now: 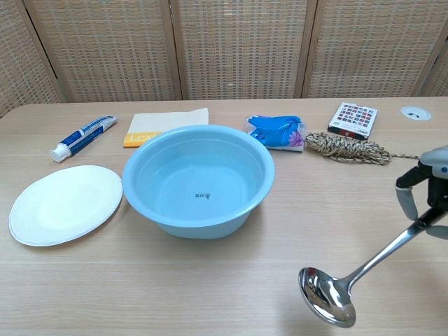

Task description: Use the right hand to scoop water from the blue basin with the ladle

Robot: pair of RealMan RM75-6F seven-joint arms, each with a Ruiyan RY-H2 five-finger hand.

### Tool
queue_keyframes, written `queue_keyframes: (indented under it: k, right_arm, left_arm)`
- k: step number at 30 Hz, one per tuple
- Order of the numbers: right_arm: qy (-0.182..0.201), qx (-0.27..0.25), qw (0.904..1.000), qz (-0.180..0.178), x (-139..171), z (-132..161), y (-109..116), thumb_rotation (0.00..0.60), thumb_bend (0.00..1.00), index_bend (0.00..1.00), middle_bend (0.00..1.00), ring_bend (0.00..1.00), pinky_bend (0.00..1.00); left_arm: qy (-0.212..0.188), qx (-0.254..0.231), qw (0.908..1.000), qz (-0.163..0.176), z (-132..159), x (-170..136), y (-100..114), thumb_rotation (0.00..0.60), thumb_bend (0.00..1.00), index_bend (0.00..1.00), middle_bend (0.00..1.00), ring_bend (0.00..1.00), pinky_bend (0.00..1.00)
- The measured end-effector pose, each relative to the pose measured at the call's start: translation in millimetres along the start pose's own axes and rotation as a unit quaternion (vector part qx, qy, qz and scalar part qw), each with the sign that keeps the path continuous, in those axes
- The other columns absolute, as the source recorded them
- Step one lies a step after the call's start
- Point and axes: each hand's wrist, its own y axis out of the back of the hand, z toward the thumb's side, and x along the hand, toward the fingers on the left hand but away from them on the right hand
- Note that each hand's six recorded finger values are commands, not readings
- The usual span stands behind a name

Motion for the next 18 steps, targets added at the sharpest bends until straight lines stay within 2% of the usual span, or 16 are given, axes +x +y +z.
queue_keyframes:
  k: [7,18]
  right_arm:
    - [0.015,0.003,0.9996,-0.024,-7.2,13.1,33.7,0.6,0.72,0.8,1.0,1.0,1.0]
    - [0.0,0.022,0.9986,-0.048,-43.1,26.8,86.0,0.6,0.73,0.81,1.0,1.0,1.0]
  left_arm:
    - [0.005,-0.003,1.0,-0.003,-1.9,3.9,-0.8,0.6,0.0,0.0,0.0,0.0,0.0]
    - [0.008,-0.006,0.9999,-0.013,-5.7,15.3,-6.1,0.6,0.0,0.0,0.0,0.0,0.0]
